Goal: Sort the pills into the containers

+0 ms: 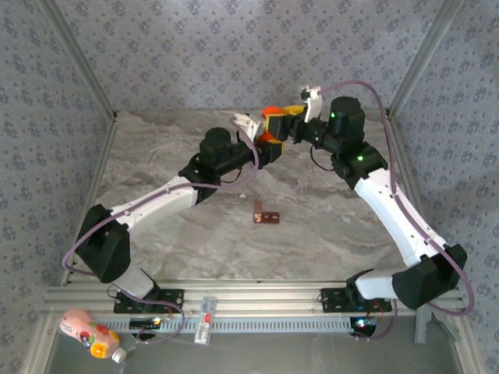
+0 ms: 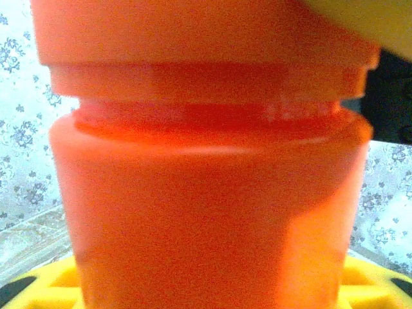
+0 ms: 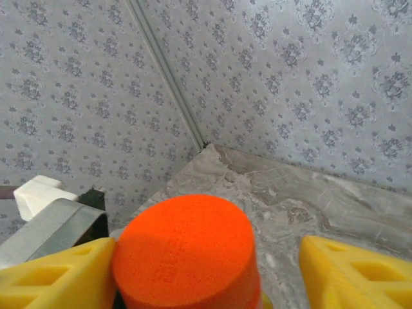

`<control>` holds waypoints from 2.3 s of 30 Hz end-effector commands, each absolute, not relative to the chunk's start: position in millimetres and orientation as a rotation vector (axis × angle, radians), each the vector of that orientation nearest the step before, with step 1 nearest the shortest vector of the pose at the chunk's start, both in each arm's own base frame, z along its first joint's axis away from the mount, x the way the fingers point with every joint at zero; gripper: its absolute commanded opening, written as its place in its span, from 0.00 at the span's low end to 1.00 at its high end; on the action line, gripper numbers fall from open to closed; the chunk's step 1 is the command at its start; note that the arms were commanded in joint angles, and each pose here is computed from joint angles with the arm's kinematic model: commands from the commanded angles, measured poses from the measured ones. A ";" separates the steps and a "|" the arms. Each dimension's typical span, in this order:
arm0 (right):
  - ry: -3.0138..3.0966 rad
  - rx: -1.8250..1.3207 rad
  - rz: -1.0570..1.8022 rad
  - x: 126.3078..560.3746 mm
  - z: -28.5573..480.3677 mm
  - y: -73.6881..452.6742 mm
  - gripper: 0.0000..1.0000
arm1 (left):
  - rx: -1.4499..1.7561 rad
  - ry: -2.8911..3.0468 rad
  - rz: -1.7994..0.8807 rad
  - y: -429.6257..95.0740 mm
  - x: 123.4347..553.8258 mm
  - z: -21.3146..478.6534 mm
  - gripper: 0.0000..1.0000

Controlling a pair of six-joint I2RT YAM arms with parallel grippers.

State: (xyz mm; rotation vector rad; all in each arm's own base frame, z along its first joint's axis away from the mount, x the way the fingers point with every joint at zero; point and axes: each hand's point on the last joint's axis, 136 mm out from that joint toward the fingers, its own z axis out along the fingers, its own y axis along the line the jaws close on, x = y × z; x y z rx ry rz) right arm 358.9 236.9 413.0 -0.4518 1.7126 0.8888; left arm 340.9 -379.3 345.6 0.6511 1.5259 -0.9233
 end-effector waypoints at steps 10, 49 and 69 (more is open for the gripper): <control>1.614 -0.661 1.099 298.8 448.0 214.3 0.90 | 0.667 1.399 -1.030 -358.1 329.0 381.6 0.00; 1.656 -0.817 1.321 313.5 436.1 255.8 0.46 | 0.942 1.339 -1.352 -372.6 286.9 390.5 0.00; 1.760 -0.597 0.986 341.3 383.8 274.6 0.41 | 0.738 1.408 -1.057 -379.5 319.5 379.2 0.00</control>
